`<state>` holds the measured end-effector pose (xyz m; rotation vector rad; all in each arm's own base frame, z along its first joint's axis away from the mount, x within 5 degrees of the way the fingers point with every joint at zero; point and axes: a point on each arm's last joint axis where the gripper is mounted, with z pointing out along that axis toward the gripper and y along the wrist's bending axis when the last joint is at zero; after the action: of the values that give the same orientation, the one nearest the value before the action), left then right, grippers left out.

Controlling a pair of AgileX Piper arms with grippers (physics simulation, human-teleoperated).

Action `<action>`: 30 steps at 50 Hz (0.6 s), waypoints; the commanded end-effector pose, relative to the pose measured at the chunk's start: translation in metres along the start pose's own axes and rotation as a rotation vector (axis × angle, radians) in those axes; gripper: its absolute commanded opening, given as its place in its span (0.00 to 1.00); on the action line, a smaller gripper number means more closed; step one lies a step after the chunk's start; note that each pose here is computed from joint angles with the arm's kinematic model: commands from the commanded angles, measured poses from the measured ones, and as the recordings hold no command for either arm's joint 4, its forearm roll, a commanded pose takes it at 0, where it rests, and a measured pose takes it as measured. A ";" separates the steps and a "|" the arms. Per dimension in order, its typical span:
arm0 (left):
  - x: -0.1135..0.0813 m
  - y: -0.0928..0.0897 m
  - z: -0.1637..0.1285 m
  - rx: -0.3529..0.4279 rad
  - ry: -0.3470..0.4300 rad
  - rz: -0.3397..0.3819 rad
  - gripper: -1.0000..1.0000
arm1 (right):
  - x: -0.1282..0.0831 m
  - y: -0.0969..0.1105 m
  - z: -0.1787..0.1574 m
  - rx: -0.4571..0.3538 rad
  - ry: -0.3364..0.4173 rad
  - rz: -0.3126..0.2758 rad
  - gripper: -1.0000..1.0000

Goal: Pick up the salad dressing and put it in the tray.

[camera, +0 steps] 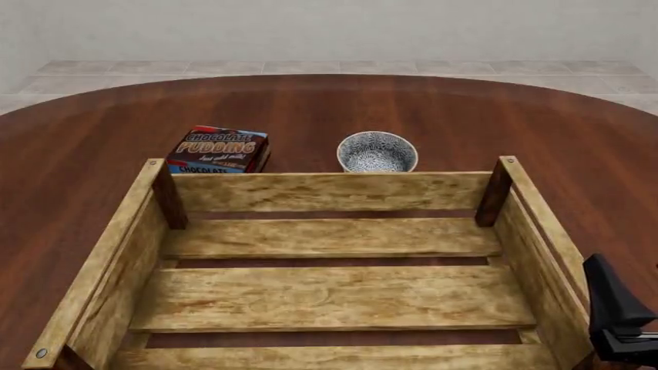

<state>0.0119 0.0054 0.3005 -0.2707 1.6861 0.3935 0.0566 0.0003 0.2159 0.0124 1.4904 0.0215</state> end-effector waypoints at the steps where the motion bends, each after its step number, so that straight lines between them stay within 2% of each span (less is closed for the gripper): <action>1: 0.009 -0.001 0.007 -0.019 0.044 -0.011 1.00 | 0.001 0.000 0.000 -0.003 0.004 -0.003 1.00; 16: 0.024 -0.001 0.021 -0.052 0.109 -0.040 1.00 | 0.001 0.000 0.001 -0.005 0.007 -0.005 1.00; 30: 0.040 0.000 0.031 -0.079 0.153 -0.029 1.00 | 0.001 0.000 0.001 -0.003 0.009 -0.007 1.00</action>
<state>0.0295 0.0158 0.2686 -0.3689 1.7871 0.4104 0.0573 0.0005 0.2150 0.0053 1.4982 0.0195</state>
